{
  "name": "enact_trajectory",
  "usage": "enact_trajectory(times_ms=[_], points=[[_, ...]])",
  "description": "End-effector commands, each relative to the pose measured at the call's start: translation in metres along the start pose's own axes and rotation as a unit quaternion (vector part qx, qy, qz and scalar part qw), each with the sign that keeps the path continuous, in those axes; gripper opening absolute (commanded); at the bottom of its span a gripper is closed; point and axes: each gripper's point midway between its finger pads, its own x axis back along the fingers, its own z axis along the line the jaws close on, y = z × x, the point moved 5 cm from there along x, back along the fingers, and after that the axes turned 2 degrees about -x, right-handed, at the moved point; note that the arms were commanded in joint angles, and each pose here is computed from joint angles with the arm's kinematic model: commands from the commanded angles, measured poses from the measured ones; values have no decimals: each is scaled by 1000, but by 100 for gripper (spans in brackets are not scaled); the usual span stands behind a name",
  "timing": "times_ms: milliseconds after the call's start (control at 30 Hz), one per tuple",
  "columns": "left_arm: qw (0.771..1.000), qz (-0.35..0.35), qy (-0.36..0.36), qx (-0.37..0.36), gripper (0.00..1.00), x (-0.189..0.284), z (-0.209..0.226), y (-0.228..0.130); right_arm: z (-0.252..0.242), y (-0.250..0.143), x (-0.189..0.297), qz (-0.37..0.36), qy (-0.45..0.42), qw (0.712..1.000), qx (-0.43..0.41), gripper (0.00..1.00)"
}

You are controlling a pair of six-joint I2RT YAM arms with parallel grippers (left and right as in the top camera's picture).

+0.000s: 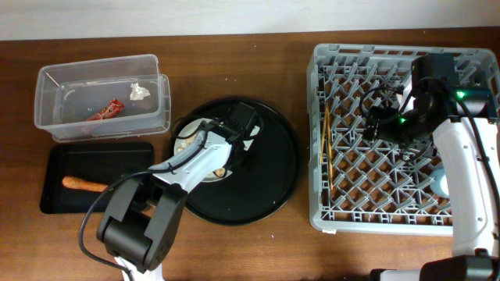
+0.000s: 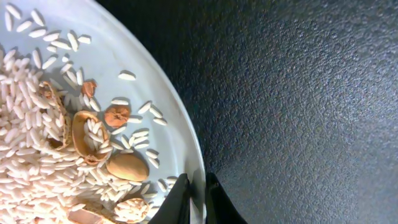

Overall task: Sort waste into correct bins and load items into the dishwasher rack
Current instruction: 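Lift the plate with the left gripper and carry it left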

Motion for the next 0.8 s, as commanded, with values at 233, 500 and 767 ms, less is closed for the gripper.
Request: enact_trajectory(times_ms=[233,500,767], points=[[998,54,25,11,17,-20,7,-26,-1,0,0,3,0,1000,2,100],[997,62,40,10,1,-21,10,-27,-1,0,0,3,0,1000,2,100],[993,79,81,28,1,9,18,-14,-1,-1,0,4,0,1000,2,100]])
